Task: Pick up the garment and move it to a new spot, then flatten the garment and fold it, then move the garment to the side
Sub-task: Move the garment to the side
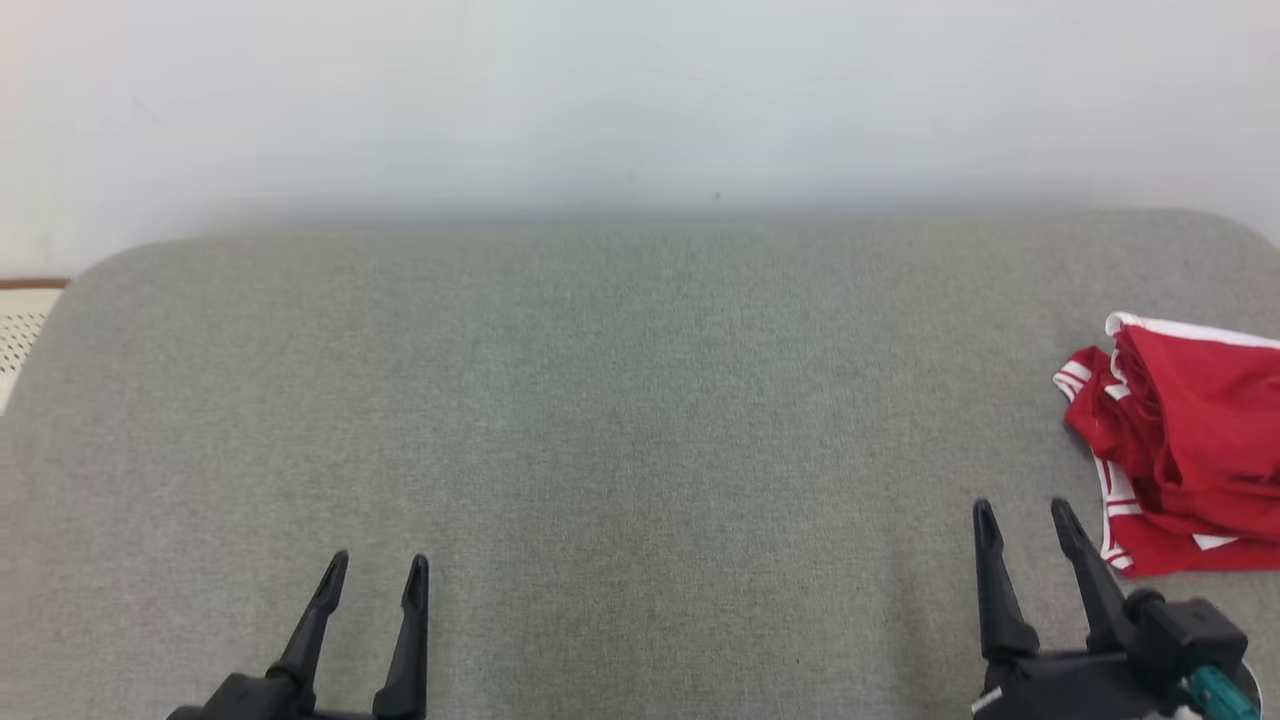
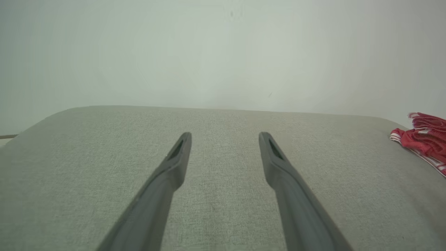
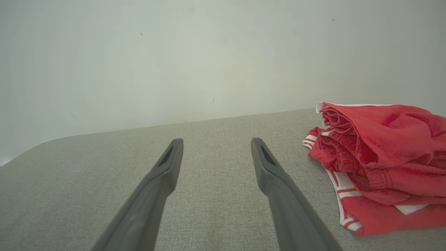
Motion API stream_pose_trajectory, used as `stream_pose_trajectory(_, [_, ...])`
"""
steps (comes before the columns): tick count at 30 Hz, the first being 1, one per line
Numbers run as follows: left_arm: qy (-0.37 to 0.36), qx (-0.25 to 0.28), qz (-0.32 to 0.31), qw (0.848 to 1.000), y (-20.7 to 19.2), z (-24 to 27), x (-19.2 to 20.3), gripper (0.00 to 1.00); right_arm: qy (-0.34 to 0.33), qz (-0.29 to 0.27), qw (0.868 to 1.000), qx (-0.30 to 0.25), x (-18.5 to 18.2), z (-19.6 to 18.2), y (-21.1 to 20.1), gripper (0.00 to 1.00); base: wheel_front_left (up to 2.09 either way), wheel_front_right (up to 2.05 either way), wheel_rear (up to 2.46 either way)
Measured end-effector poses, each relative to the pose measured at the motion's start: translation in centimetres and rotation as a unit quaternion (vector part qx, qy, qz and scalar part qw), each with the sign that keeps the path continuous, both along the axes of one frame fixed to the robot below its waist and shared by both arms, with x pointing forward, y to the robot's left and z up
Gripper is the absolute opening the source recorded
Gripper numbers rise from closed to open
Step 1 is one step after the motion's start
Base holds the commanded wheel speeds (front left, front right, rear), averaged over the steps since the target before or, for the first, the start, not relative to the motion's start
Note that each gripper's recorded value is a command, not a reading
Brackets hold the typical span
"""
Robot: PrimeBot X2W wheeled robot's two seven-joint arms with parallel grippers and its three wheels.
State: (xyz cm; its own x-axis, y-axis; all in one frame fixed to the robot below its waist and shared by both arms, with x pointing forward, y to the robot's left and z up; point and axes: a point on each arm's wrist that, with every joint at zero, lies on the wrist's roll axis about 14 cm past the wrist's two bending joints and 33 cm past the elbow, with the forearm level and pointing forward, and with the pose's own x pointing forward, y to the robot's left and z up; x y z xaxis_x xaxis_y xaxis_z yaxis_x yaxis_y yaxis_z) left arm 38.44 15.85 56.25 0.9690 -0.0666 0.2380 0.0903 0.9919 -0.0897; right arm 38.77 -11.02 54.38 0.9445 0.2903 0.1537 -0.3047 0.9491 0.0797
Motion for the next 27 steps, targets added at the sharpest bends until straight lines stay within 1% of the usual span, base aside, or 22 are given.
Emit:
stream_pose_trajectory(4, [0.002,0.004,0.014,1.000,0.9,-0.1,-1.4,1.00,0.004,-0.006,1.000,-0.004,-1.6,0.0,-0.3,1.00,0.00,0.00,0.00])
stream_pose_trajectory(10, [-0.006,0.002,0.025,1.000,1.5,0.5,-2.5,1.00,-0.006,-0.005,1.000,-0.017,-3.4,1.0,-0.1,1.00,0.00,0.00,0.00])
stream_pose_trajectory(19, [0.008,0.005,0.036,0.999,2.3,0.0,-2.1,1.00,-0.012,-0.002,0.999,-0.035,-5.6,2.1,0.2,1.00,0.00,0.00,0.00])
stream_pose_trajectory(27, [0.031,0.015,0.024,0.999,2.0,-1.4,-1.9,1.00,-0.007,-0.017,0.999,-0.035,-5.9,2.2,-0.7,1.00,0.00,0.00,0.00])
